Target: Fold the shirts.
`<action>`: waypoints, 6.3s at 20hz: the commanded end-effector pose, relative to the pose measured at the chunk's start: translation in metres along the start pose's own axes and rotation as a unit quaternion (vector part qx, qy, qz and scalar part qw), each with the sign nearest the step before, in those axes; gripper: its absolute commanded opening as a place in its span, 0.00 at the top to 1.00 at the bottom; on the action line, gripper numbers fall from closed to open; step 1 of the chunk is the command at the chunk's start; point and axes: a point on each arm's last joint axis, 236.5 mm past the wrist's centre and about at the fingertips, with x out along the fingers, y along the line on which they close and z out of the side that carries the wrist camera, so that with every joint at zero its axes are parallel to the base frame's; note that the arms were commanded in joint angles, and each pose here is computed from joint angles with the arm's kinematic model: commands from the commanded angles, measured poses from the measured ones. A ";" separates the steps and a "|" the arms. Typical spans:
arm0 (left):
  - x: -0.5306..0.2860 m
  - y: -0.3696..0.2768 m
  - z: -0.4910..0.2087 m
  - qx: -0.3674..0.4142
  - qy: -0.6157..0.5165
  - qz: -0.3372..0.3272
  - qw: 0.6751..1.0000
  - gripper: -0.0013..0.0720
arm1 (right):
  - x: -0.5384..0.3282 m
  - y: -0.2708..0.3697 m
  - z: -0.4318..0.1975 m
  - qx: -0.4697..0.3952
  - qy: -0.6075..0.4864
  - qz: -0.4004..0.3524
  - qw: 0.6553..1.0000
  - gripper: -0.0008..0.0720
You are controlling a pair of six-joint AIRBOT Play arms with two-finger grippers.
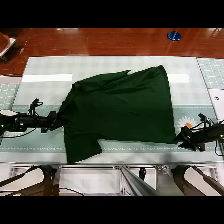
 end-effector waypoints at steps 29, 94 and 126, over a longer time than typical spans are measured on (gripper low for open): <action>-0.520 -0.362 -0.167 0.430 -0.742 0.043 0.513 0.96 | -0.493 0.233 -0.180 -0.324 -0.724 0.052 0.606 0.95; -0.023 0.025 -0.038 0.008 0.078 0.045 0.996 0.29 | -0.050 0.149 0.079 -0.156 -0.179 0.132 0.962 0.43; -0.009 -0.047 -0.026 0.091 0.042 -0.034 0.994 0.96 | -0.047 0.111 0.088 -0.131 -0.124 0.118 0.976 0.95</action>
